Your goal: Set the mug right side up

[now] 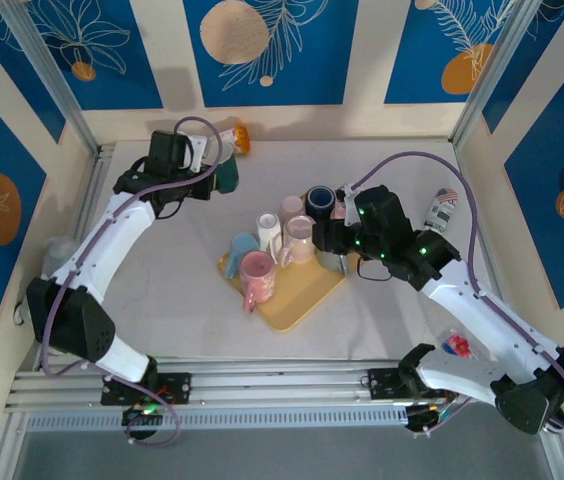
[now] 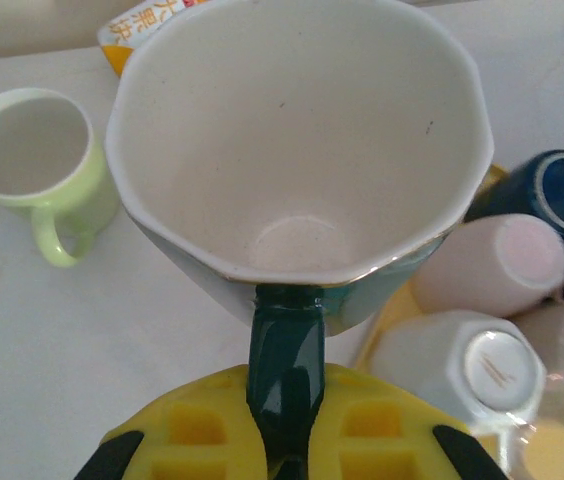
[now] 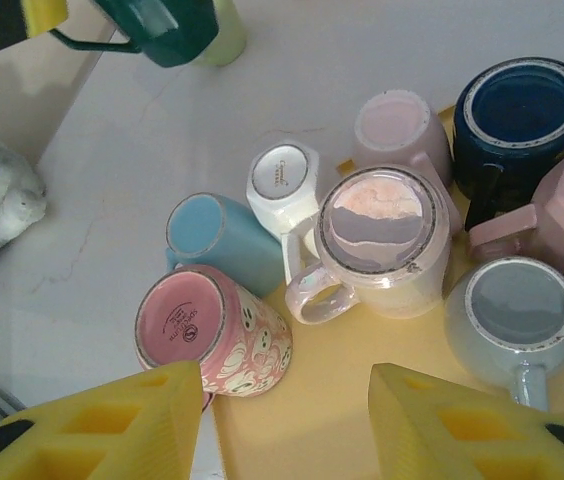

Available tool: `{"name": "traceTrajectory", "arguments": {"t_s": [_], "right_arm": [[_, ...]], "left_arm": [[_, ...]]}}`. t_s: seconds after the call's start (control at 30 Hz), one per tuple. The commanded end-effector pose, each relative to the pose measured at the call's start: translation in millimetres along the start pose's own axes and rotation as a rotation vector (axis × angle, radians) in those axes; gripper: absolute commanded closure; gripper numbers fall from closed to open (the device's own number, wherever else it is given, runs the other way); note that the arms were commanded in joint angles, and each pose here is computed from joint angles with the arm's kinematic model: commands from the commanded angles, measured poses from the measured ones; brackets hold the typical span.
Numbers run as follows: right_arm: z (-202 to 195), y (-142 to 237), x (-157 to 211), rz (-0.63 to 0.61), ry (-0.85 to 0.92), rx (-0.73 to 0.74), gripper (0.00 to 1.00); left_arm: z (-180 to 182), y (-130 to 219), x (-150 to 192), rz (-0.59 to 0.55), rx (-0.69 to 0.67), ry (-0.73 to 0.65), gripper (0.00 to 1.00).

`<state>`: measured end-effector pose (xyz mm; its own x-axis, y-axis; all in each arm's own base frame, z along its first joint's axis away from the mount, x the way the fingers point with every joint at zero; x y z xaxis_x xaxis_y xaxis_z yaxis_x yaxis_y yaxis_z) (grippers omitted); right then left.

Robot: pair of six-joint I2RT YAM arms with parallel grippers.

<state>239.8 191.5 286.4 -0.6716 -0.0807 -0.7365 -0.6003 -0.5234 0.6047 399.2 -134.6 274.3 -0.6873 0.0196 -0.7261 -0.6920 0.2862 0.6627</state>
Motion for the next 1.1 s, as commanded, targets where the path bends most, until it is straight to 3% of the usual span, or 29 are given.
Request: {"name": "traceTrajectory", "arguments": {"t_s": [0.0,0.17,0.73,1.07], "right_arm": [[7.9,6.2,-12.8,-0.032,0.009,-0.040,0.51],[5.2,3.9,-12.3,-0.024,-0.003,-0.041,0.51],[-3.0,-0.3,-6.3,0.000,-0.025,-0.033,0.51],[-5.3,-4.4,-5.0,0.011,-0.036,-0.035,0.51]], "left_arm": [[9.8,-4.7,-41.2,-0.203,-0.054,-0.046,1.00],[16.1,-30.5,-45.1,-0.251,-0.069,-0.048,1.00],[43.6,-119.1,-40.4,-0.218,-0.135,-0.020,1.00],[54.3,-148.9,-36.4,-0.224,-0.140,0.009,1.00]]}}
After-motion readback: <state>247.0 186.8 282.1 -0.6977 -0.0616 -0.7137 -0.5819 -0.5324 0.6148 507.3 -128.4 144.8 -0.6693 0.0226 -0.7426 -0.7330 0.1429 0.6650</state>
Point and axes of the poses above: each hand's point on the last joint's axis, 136 mm out from that joint toward the fingers, its own y axis back along the fingers, its own z axis along the line the jaws close on, x = y × z, the point moved 3 cm from there along y, back along the fingers, and after that the axes turned 6 degrees about y, right-handed, at the moved point
